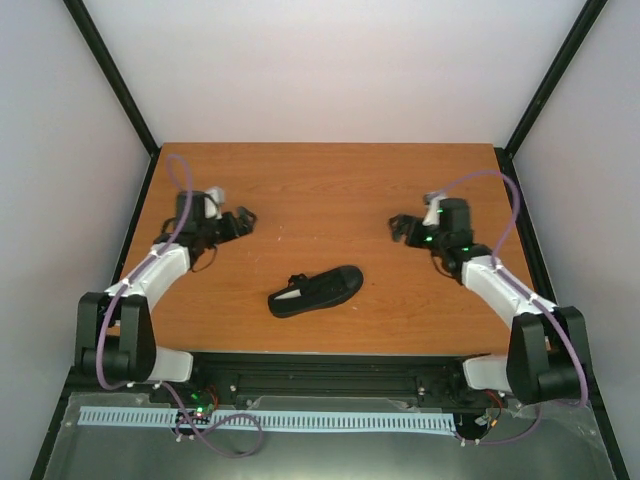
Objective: Tie the shoes
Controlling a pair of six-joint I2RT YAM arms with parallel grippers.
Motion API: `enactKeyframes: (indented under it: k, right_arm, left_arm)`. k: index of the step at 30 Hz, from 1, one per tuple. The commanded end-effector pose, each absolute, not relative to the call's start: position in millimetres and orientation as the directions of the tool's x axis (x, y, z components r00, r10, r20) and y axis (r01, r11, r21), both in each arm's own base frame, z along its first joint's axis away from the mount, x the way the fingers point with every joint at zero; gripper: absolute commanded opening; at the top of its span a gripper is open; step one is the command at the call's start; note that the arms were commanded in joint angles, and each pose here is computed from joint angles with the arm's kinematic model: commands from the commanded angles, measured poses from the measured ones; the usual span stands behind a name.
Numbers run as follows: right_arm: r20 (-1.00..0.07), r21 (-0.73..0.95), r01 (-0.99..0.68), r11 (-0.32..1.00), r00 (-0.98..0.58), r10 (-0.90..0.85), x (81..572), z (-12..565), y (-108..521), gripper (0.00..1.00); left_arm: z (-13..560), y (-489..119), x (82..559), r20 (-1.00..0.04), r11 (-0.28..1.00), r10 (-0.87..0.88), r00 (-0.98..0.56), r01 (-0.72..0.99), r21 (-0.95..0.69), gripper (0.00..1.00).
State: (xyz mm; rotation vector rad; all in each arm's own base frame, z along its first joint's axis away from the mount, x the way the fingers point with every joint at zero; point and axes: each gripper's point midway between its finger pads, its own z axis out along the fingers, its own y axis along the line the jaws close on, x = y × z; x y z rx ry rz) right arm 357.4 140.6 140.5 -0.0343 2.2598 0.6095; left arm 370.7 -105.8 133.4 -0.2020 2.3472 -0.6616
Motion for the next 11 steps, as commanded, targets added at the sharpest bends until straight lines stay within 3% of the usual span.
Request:
enactKeyframes:
  k: [1, 3, 6, 11]
  right_arm:
    - [-0.756, 0.427, -0.027, 0.904, -0.559, 0.341, 387, 162, 44, 1.0]
    - [-0.786, 0.418, 0.107, 0.902, -0.456, 0.418, 383, 167, -9, 1.0]
    - [-0.854, 0.316, 0.272, 0.909, -0.335, 0.397, 366, 164, -55, 1.0]
    - [-0.917, 0.222, 0.401, 0.889, -0.225, 0.33, 346, 155, -85, 1.0]
  left_arm:
    - [153, -18, 399, -0.607, 0.809, -0.519, -0.601, -0.116, -0.576, 1.0]
    - [150, 24, 392, -0.614, 0.788, -0.591, -0.523, -0.211, -0.579, 1.0]
    - [144, 72, 374, -0.69, 0.8, -0.598, -0.408, -0.365, -0.477, 1.0]
    - [125, 92, 365, -0.755, 0.818, -0.545, -0.366, -0.429, -0.383, 1.0]
